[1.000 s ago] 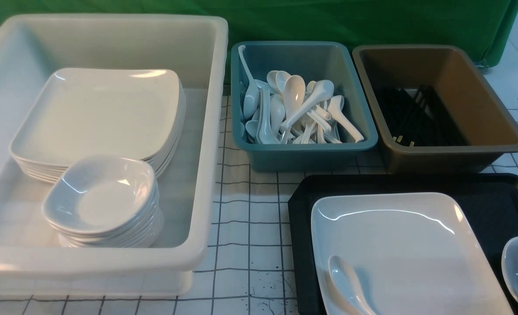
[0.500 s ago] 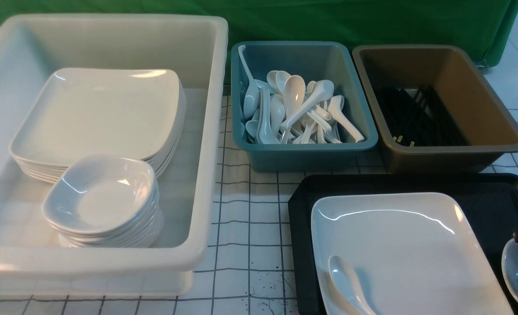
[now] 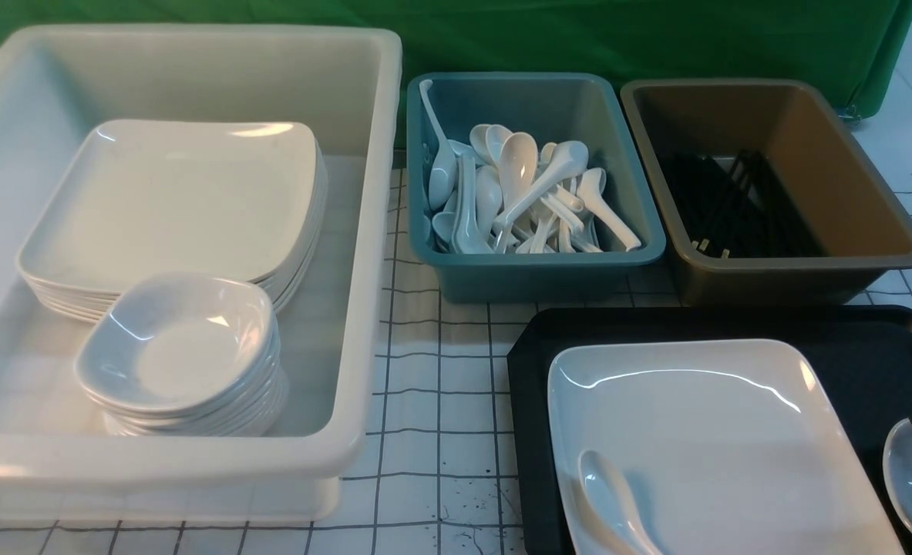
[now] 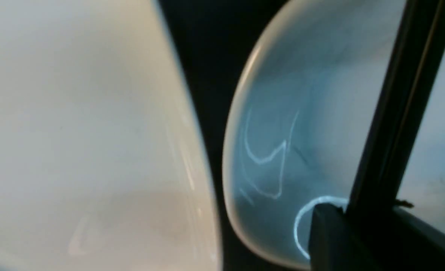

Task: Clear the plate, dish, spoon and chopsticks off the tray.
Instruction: Use the right arm to grab a pair of chopsticks from the plate, then use the right arm to put the chopsticks into the small storage box on the right

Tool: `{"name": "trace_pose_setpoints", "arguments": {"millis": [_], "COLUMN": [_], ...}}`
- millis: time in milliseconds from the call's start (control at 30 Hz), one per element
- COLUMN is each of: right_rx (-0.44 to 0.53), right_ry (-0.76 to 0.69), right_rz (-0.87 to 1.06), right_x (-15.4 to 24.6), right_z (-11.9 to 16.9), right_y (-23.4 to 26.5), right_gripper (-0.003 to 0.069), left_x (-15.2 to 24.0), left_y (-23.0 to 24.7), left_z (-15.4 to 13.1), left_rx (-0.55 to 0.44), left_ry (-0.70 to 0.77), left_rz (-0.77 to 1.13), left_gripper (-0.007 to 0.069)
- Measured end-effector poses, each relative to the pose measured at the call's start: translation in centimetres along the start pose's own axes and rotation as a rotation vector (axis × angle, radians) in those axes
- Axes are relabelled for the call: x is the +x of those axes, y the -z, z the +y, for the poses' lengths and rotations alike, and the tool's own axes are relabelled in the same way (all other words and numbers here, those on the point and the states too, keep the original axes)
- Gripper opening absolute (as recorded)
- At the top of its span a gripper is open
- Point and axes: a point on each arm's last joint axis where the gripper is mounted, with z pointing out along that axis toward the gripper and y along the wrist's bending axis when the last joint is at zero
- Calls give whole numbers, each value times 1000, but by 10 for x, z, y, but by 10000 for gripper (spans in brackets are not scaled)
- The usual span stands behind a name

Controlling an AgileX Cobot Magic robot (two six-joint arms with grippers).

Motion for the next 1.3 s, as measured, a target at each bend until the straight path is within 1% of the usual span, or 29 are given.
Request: {"name": "trace_pose_setpoints", "arguments": {"millis": [33,133,200,267,300,333,400,433,567,700,767,867,933,1000,1067,1133,1200,1267,1300], "right_rx": [0,-5,-12,-44,-65,-99,-143,-169,-184,-185,-178,-169,-140,-120,-112,-109,-114,-130,-134], "right_ry": [0,10,14,20,27,48,90,133,279,394,426,421,390,370,358,345,338,328,331], "right_rz": [0,-85,-193,-338,-371,-439,-503,-560,-684,-791,-859,-924,-1020,-1046,-1042,-980,-949,-869,-847], "right_x": [1,8,8,4,2,-3,-7,-12,-29,-54,-74,-93,-127,-148,-159,-174,-177,-180,-179], "right_z": [0,4,6,12,14,19,27,35,61,92,105,112,115,114,114,113,113,113,113], "right_y": [1,30,52,78,86,102,117,132,164,179,179,172,150,131,117,86,75,58,56], "right_gripper": [174,174,174,174,174,174,174,174,174,174,174,174,174,174,175,211,238,312,329], "left_x": [0,0,0,0,0,0,0,0,0,0,0,0,0,0,0,0,0,0,0], "left_y": [0,0,0,0,0,0,0,0,0,0,0,0,0,0,0,0,0,0,0], "left_z": [0,0,0,0,0,0,0,0,0,0,0,0,0,0,0,0,0,0,0], "left_rx": [0,0,0,0,0,0,0,0,0,0,0,0,0,0,0,0,0,0,0], "left_ry": [0,0,0,0,0,-1,-2,-2,-1,-1,-1,-1,-1,-1,-1,-1,0,0,0], "left_rz": [0,0,0,0,0,0,0,0,0,-1,-1,-1,-1,-1,-1,-1,-1,-1,-1], "left_gripper": [5,5,5,5,5,5,5,5,5,5,5,5,5,5,5,5,5,5,5]}}
